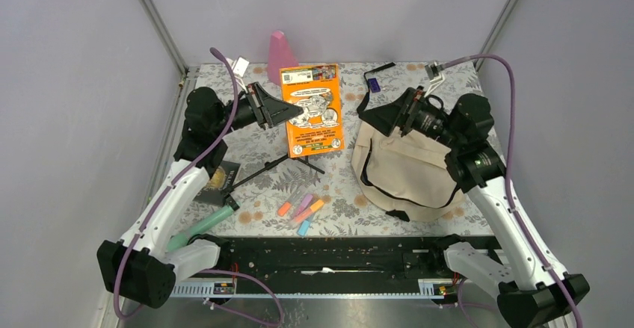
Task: Pack the student bag
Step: Pick up the book from the center of the board.
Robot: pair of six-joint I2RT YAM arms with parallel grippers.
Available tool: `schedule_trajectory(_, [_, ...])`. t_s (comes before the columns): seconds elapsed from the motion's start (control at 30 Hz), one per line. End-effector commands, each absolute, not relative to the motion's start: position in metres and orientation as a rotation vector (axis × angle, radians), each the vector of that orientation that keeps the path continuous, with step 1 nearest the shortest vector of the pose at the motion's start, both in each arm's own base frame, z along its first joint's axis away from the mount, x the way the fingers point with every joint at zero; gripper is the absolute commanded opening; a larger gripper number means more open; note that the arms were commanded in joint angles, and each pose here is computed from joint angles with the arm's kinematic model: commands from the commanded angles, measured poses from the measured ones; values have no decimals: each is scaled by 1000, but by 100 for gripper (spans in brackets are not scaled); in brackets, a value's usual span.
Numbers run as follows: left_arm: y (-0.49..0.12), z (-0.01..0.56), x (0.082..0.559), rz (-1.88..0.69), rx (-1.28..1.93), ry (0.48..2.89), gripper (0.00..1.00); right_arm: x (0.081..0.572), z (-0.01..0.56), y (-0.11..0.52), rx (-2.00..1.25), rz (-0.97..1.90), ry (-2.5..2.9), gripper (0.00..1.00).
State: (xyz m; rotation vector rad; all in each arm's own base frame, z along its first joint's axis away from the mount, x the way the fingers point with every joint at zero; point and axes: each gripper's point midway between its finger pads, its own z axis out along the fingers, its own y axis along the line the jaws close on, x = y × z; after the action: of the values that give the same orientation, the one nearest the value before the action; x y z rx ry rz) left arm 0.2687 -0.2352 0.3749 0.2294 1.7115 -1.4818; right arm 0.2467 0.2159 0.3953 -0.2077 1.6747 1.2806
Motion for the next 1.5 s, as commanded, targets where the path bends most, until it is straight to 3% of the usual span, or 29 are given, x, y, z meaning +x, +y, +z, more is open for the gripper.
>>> schedule_trajectory(0.0, [-236, 413, 231, -1514, 459, 1508, 0, 239, 389, 230, -257, 1415, 1688, 100])
schedule_trajectory(0.53, [-254, 443, 159, -1655, 725, 1297, 0, 224, 354, 277, -365, 1487, 1740, 100])
schedule_trajectory(0.93, [-262, 455, 142, -1667, 803, 1214, 0, 178, 406, 302, -579, 1768, 1535, 96])
schedule_trajectory(1.33, [-264, 445, 162, -1531, 758, 1258, 0, 169, 413, 298, -571, 1804, 1510, 48])
schedule_trajectory(1.37, [-265, 444, 165, -1529, 747, 1263, 0, 168, 414, 297, -573, 1800, 1507, 40])
schedule_trajectory(1.47, [-266, 439, 171, -1517, 725, 1279, 0, 165, 417, 293, -572, 1778, 1490, 0])
